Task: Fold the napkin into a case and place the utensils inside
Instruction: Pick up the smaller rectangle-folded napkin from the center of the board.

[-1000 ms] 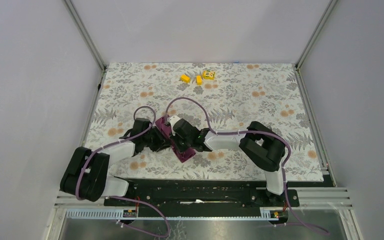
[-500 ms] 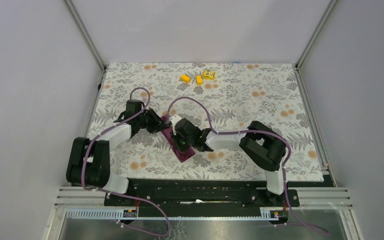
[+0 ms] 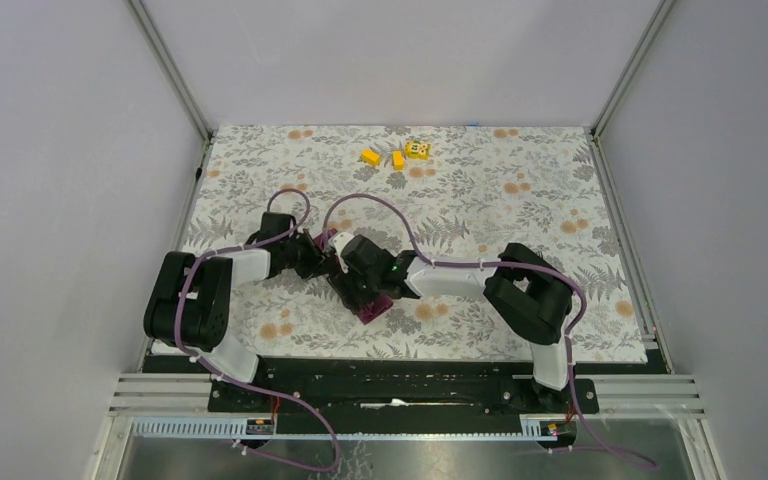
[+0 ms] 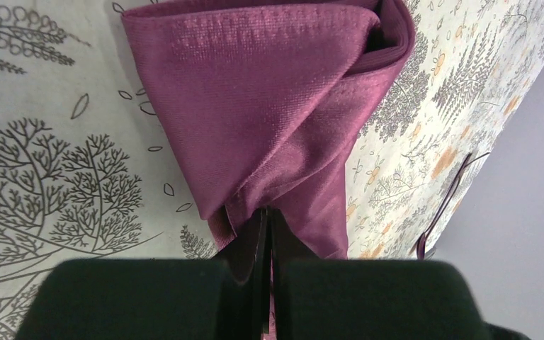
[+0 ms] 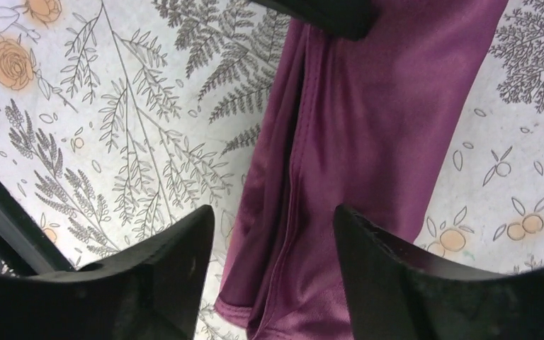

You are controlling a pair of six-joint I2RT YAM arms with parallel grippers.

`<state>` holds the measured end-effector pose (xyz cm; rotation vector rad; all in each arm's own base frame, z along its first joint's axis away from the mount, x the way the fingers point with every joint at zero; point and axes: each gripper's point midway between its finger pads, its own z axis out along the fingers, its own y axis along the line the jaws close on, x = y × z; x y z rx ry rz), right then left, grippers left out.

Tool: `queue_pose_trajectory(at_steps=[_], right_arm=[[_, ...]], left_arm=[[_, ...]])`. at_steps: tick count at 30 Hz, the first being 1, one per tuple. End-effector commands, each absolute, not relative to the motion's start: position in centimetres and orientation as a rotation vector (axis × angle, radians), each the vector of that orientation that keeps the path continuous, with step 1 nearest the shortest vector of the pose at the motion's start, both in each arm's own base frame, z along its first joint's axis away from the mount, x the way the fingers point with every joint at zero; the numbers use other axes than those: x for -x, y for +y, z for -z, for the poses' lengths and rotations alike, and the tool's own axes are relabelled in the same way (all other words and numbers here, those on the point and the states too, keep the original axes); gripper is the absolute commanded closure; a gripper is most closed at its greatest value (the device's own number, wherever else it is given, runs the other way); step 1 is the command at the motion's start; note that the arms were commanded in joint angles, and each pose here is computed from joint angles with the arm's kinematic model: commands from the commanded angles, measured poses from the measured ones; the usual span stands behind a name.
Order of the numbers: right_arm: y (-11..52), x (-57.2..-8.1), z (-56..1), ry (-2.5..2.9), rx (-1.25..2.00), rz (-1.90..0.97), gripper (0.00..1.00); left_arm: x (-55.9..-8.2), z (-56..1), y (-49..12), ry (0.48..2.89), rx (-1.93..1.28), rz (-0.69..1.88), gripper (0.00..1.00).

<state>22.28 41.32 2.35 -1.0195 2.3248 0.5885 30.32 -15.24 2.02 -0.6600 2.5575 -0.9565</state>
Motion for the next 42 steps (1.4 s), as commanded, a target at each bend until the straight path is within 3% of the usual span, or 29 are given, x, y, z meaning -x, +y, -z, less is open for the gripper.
queue_pose_trajectory(at_steps=[1,6,22,30,35,38,42], right_arm=[[41.4,-21.8,-6.0,2.256,1.093,-0.467,0.25],[42.5,-23.0,-5.1,2.232,1.089,-0.341,0.23],[44.4,-24.6,-1.4,2.167,0.984,-0.157,0.43],[42.3,-25.8,-1.0,2.15,0.88,-0.041,0.8],[43.5,-25.2,-3.0,2.113,0.867,-0.177,1.0],[44.5,-24.3,-4.7,2.121,0.862,-0.324,1.0],[45.9,-22.7,-7.9,2.142,0.835,-0.601,1.0]], left_arm=[[-29.2,1.2,-12.8,2.606,0.69,0.795,1.0],[-28.9,1.5,-12.1,2.601,0.719,0.78,1.0],[-28.8,1.4,-12.1,2.586,0.746,0.818,1.0],[-29.1,0.3,-12.0,2.565,0.734,0.819,1.0],[-30.3,-3.5,-12.2,2.517,0.672,0.848,0.85],[-31.4,-7.9,-11.6,2.461,0.61,0.832,0.72],[-32.4,-14.0,-9.4,2.373,0.537,0.72,0.66]])
